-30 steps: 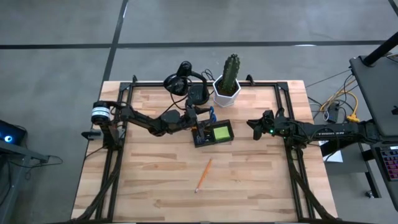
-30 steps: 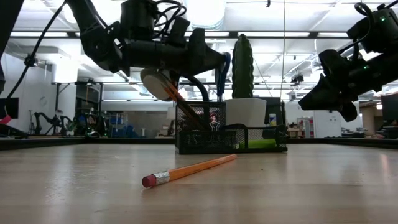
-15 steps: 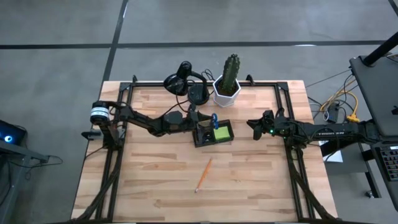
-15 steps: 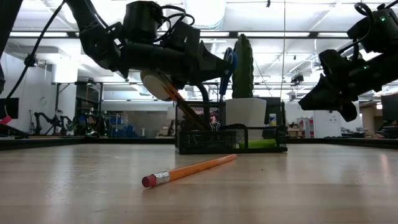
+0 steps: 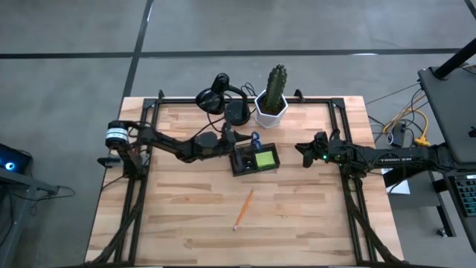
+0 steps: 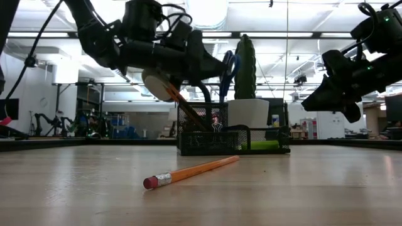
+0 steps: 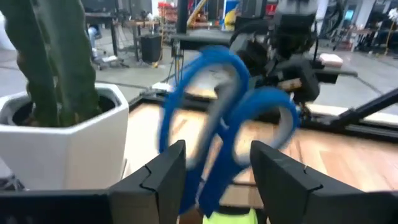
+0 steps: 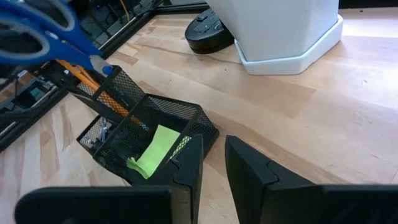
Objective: Pick and place office supplies into organizer
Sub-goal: Put the blue scissors into the desk organizer
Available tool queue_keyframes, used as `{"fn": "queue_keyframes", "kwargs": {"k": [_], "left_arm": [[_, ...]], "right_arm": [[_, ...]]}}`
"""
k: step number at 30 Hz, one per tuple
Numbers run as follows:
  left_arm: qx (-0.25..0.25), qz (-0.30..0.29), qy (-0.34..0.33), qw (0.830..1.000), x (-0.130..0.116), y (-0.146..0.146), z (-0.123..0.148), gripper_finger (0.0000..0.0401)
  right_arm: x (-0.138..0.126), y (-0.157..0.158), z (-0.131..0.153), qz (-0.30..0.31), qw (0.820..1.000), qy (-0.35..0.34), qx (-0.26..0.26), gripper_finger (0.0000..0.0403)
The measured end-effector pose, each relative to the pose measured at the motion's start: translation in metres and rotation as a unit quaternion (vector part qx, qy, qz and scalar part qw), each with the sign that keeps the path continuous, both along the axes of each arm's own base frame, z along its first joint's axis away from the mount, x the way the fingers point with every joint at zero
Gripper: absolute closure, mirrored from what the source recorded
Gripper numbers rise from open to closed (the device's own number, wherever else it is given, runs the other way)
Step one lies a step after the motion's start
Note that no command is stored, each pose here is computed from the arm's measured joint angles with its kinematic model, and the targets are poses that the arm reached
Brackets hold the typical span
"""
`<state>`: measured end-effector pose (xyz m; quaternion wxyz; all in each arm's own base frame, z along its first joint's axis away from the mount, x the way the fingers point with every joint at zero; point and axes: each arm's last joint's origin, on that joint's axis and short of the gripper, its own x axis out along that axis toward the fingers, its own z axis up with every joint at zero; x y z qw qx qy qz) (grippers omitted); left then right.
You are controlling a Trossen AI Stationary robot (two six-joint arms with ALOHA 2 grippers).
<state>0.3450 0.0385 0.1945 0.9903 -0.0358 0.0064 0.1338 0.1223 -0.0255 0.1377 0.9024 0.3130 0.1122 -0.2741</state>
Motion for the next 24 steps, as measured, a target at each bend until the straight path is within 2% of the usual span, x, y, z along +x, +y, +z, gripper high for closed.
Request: {"fn": "queue_keyframes", "kwargs": {"k": [5,14,24], "left_arm": [[-0.002,0.000,0.002,1.000,-0.009,-0.001,-0.002,0.0257],[-0.051,0.001,-0.014,0.999,-0.027,-0.002,-0.011,0.0262],[-0.042,-0.015,-0.084,0.995,-0.037,-0.004,0.025,0.0262]], "right_arm": [[0.000,0.000,0.000,0.000,1.000,0.000,0.000,0.0344],[0.000,0.000,0.000,0.000,1.000,0.001,-0.001,0.0344],[0.000,0.000,0.000,0.001,1.000,0.001,-0.001,0.0344]]}}
